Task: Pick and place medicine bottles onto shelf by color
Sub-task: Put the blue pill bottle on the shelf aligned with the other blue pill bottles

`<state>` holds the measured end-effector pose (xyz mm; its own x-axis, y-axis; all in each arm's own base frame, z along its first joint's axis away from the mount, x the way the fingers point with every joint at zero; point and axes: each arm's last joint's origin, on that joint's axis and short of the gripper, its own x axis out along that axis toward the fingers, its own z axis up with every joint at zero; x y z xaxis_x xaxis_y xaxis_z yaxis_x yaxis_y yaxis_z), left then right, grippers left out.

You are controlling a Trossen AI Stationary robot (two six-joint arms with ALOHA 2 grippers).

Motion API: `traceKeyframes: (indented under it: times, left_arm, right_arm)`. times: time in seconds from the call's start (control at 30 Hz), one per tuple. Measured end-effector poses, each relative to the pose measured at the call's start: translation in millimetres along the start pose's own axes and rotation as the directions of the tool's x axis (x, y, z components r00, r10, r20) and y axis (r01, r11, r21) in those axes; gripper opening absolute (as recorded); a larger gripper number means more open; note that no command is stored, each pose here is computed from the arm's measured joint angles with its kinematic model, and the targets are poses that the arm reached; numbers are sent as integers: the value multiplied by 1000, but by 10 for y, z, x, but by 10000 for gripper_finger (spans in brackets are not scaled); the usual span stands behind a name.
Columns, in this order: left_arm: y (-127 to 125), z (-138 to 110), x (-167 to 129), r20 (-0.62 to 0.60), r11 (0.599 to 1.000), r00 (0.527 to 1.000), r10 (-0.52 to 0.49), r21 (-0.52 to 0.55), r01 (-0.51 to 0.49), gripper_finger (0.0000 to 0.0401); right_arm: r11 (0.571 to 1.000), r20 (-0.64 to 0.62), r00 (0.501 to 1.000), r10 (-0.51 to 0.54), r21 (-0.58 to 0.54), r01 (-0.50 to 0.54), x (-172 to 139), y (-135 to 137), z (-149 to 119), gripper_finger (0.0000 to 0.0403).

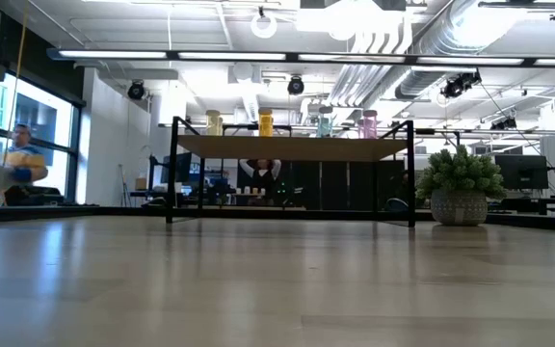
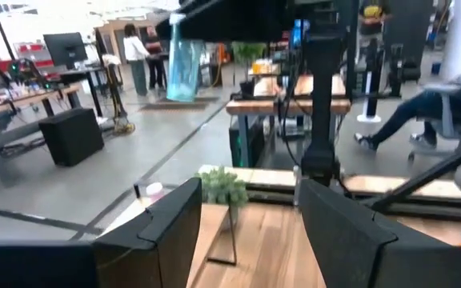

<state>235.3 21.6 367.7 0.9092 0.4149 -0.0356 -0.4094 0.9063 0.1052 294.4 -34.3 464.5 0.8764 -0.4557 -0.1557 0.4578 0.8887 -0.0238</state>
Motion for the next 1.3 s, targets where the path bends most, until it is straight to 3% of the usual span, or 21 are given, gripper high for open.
traceKeyframes:
  times: [0.3,0.6,0.97,1.3]
  left_arm:
    - [134,48,-46,25,997,999,47,56,-49,196]
    - [380,66,5,50,983,982,181,4,-181,196]
    - [620,62,34,58,957,955,290,-1,-291,195]
    - [708,53,39,54,945,943,327,-4,-327,195]
  right_arm:
    - [993,16,993,-113,-23,113,19,-311,49,111]
    - [982,19,991,-130,-134,131,123,-970,64,115]
    - [987,2,996,-84,-139,83,119,-1897,-31,116]
    - [990,-127,989,80,-103,-94,568,-2355,-467,117]
